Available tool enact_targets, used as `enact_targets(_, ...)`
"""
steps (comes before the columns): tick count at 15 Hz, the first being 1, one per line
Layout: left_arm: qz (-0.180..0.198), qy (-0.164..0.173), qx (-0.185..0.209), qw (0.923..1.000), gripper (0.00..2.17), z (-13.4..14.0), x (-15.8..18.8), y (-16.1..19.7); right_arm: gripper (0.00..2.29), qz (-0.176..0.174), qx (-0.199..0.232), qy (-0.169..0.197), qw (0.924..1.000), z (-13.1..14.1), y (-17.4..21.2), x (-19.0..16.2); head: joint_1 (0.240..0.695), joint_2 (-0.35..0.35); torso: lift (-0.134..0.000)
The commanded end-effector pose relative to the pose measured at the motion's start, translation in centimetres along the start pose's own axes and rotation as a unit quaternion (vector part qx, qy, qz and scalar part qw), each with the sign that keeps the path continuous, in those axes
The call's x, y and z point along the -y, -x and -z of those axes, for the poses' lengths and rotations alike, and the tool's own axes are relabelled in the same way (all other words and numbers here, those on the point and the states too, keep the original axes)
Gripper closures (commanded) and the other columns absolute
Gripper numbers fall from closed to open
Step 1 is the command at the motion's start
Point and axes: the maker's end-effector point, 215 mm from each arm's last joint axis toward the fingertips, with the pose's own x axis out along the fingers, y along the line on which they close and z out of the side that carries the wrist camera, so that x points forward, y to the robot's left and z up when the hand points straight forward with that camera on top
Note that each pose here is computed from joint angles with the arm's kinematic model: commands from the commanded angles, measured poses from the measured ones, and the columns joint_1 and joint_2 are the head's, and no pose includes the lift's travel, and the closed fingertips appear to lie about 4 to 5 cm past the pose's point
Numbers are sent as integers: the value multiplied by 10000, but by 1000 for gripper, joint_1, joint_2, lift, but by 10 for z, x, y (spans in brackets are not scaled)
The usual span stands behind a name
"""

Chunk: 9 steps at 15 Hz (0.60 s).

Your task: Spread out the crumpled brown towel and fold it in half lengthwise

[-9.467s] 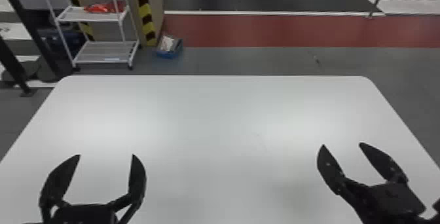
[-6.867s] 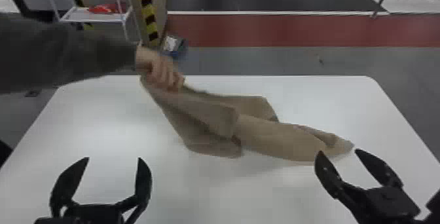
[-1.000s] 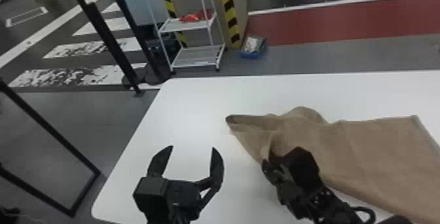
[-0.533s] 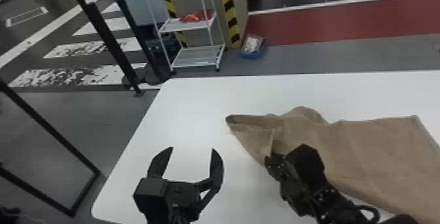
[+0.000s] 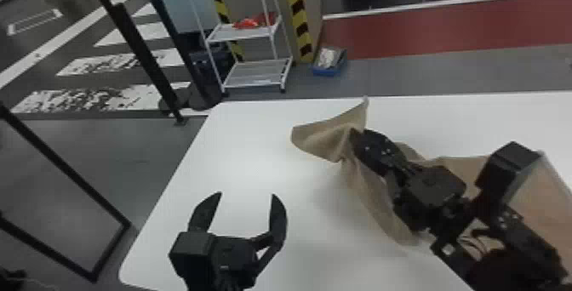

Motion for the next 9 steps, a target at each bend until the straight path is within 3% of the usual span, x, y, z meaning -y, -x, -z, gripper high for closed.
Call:
enact_targets(1, -5, 15, -11, 10000, -2, 1, 0, 0, 1899, -114, 599, -437, 9972, -32, 9, 10, 695, 350, -125)
enact_targets(2, -5, 22, -19, 10000, -2, 2, 0, 0, 1899, -168, 960, -488, 9940, -52, 16, 13, 695, 350, -125)
enact_targets(4, -4, 14, -26, 10000, -2, 3, 0, 0, 1895, -148, 991, -543, 9935, -54, 16, 19, 695, 350, -125)
enact_targets(6, -6, 16, -19, 10000, -2, 3, 1, -1, 1895, -203, 611, -549, 9964, -23, 7, 14, 695, 350, -125)
enact_targets(9, -11, 10, -42, 10000, -2, 6, 0, -2, 1875, -771, 358, -582, 9947, 2, -11, -24, 695, 350, -125)
